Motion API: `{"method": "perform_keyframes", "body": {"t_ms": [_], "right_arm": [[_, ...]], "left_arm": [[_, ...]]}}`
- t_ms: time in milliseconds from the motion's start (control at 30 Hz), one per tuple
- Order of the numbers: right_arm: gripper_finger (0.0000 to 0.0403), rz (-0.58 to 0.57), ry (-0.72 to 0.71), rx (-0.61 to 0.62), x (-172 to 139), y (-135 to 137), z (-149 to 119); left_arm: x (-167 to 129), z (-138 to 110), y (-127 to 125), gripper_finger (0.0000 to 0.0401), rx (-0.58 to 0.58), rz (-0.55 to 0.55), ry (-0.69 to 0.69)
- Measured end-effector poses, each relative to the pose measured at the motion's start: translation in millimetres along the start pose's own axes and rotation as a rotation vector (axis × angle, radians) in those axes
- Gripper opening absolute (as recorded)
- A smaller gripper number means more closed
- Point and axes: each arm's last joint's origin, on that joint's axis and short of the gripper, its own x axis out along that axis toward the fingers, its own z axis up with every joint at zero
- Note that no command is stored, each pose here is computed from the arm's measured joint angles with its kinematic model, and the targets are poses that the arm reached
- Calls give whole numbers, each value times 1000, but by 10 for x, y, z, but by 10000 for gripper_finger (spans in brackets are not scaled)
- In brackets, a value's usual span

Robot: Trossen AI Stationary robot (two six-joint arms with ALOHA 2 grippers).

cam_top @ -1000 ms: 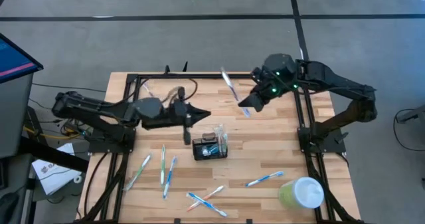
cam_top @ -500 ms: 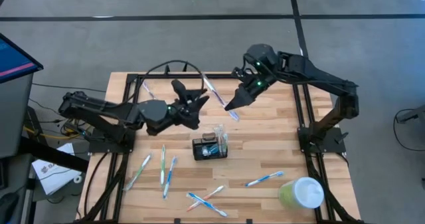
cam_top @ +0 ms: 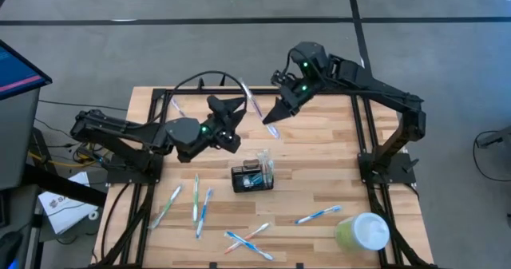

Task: Pick & Place toothbrushing station
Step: Put the right purple toothbrush into the bottom left section of the mesh organizer

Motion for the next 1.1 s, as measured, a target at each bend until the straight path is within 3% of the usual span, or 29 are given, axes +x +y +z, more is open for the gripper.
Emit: {"method": "perform_keyframes", "body": {"t_ms": [333, 1100], "right_arm": [[0, 20, -27, 14, -88, -9, 68], [0, 13, 15, 8, 69, 36, -33]], "left_arm": [[-42, 36, 16, 213, 14, 9, -36], [196, 1, 1, 211, -21, 26, -88]]}}
